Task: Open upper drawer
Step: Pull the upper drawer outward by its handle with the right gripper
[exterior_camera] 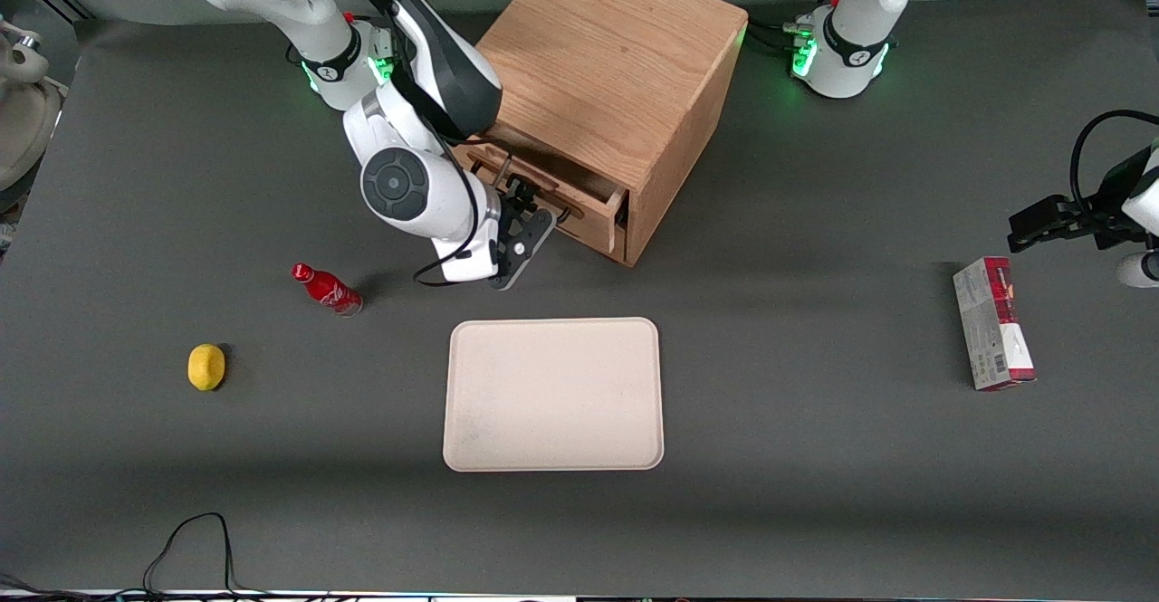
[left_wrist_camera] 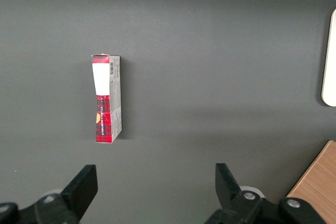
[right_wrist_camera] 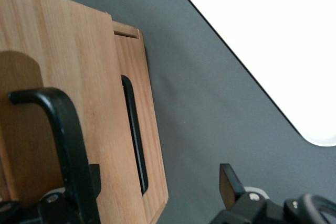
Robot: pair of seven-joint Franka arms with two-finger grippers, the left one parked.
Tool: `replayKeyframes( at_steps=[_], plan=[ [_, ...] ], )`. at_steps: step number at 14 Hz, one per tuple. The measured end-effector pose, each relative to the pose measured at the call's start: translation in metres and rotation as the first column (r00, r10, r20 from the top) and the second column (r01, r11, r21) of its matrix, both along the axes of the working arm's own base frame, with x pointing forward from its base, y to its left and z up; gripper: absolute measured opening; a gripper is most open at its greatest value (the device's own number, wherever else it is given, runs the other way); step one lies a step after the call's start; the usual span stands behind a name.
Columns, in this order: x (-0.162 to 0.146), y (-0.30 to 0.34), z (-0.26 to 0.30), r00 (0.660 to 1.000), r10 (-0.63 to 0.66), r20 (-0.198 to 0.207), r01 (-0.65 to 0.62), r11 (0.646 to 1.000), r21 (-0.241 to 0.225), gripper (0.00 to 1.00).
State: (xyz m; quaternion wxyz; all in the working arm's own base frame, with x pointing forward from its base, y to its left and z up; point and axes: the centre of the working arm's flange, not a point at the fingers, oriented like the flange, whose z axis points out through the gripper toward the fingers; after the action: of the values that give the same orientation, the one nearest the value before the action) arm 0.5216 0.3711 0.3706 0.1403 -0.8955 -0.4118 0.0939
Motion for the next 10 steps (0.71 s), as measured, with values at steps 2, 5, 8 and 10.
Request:
replayKeyframes(
  at_steps=[2, 5, 8, 10],
  plan=[
    [0.006, -0.008, 0.000, 1.000, -0.004, 0.002, 0.004, 1.000, 0.003, 1.00],
    [0.014, -0.020, 0.001, 1.000, -0.021, 0.006, 0.021, 1.000, 0.007, 1.00],
    [0.021, -0.026, 0.004, 0.999, -0.034, 0.014, 0.034, 0.999, 0.011, 1.00],
    [0.025, -0.028, 0.007, 0.999, -0.041, 0.021, 0.041, 0.999, 0.016, 1.00]
  ],
)
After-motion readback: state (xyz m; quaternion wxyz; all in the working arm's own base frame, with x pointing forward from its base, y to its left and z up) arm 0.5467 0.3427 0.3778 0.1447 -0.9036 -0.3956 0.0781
